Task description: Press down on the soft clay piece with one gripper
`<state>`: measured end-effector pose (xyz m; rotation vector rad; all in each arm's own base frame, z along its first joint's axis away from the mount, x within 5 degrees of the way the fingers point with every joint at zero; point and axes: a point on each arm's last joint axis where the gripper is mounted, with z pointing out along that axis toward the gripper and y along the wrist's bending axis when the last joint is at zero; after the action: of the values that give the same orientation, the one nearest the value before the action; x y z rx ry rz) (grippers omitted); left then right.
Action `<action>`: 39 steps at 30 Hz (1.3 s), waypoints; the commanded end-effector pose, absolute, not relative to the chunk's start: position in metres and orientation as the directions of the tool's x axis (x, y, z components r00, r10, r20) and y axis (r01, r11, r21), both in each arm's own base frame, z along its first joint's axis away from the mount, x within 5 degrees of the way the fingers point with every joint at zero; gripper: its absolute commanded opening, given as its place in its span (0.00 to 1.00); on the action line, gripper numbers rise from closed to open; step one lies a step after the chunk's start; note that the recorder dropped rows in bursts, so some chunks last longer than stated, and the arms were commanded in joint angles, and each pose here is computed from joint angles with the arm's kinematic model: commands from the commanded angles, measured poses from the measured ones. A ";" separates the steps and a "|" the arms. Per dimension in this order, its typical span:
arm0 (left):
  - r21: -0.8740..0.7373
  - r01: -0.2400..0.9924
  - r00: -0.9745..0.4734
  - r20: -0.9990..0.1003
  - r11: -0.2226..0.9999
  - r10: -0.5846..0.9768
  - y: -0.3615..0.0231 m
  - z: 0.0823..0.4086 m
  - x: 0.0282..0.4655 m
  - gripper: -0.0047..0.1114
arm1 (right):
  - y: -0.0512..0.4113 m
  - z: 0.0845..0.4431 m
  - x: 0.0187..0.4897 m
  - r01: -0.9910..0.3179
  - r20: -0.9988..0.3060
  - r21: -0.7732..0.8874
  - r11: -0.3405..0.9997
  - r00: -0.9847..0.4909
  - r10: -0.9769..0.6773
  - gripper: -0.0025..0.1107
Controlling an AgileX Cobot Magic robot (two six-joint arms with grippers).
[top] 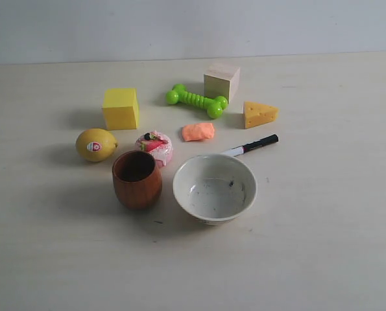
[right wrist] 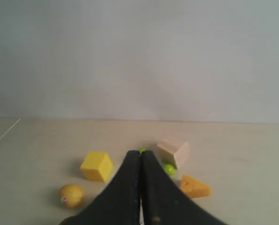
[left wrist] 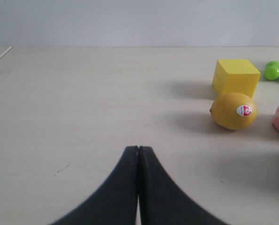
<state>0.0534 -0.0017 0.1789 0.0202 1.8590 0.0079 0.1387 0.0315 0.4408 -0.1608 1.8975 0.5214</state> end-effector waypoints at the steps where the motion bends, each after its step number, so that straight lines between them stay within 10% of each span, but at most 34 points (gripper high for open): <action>1: 0.020 0.008 -0.267 -0.964 1.000 0.021 -0.001 0.181 0.053 0.04 | 0.041 0.439 0.175 -0.420 -0.865 0.317 0.850 -0.496 0.078 0.02; 22: 0.020 0.008 -0.267 -0.964 1.000 0.021 -0.001 0.181 0.053 0.04 | 0.129 0.332 0.306 -0.342 -0.394 0.300 0.891 -0.895 -0.211 0.02; 39: 0.020 0.008 -0.267 -0.964 1.000 0.021 -0.001 0.181 0.053 0.04 | 0.145 0.303 0.337 -0.345 -0.397 0.356 0.868 -0.897 -0.194 0.02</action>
<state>0.0534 -0.0017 0.1789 0.0202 1.8590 0.0079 0.3357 0.1410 0.2991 -0.4072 2.7192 0.5645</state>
